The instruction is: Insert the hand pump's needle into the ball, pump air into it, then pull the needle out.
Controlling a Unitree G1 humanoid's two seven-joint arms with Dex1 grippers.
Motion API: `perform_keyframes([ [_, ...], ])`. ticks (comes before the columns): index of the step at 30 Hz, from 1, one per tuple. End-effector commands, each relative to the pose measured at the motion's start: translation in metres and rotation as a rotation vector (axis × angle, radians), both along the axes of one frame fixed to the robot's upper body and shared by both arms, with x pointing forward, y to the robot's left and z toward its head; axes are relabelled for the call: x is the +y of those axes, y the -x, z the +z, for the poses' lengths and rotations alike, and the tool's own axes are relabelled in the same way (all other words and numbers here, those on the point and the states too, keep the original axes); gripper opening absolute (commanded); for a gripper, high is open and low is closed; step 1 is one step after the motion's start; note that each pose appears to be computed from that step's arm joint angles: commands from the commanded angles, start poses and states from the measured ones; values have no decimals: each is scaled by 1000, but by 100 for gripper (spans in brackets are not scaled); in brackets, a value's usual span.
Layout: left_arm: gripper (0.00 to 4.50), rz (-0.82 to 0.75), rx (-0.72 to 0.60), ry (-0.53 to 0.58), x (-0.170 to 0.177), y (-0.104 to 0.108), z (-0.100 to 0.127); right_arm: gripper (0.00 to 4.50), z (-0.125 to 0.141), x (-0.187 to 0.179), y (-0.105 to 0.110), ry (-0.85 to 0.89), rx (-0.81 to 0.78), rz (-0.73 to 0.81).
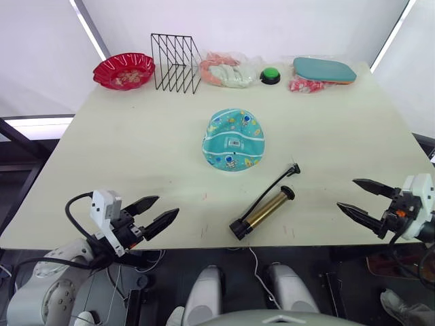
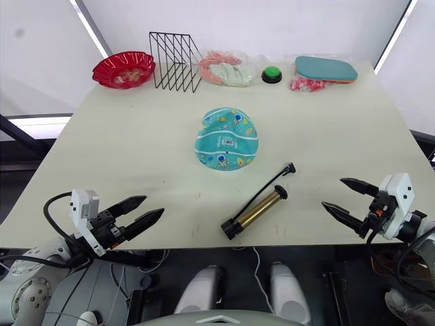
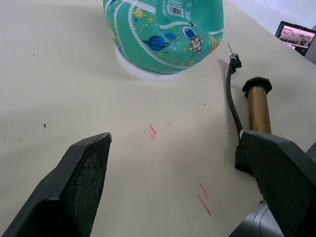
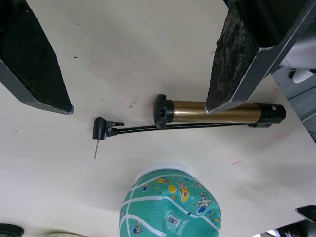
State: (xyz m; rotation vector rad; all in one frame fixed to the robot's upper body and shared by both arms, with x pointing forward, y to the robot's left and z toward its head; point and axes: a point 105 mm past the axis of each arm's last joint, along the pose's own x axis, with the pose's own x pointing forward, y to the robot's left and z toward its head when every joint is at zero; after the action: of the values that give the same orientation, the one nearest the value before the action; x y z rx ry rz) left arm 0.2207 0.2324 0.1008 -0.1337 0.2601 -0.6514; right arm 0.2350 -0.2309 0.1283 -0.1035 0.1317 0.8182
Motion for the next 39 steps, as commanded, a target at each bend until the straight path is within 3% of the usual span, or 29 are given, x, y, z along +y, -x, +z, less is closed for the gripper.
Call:
perform_keyframes([
  [1, 444, -70, -30, -23, -6, -2, 12, 450, 10, -2, 1, 3, -57, 12],
  [10, 444, -289, 20, -79, -31, -5, 34, 450, 21, 7, 12, 6, -69, 97],
  [15, 444, -466, 36, -142, -68, -8, 47, 450, 38, 11, 25, 28, -80, 129],
  [19, 444, -448, 119, -283, -84, -22, 44, 450, 45, 8, 35, 30, -81, 110],
  [21, 444, -516, 152, -251, -100, -20, 50, 450, 46, 8, 39, 33, -79, 105],
  [24, 444, -497, 212, -343, -126, -41, 32, 450, 48, 8, 43, 33, -81, 94],
  [28, 444, -491, 187, -413, -159, -60, 31, 450, 48, 12, 44, 13, -89, 86],
  [39, 444, -430, 180, -507, -201, -97, 20, 450, 46, 13, 44, 31, -80, 105],
])
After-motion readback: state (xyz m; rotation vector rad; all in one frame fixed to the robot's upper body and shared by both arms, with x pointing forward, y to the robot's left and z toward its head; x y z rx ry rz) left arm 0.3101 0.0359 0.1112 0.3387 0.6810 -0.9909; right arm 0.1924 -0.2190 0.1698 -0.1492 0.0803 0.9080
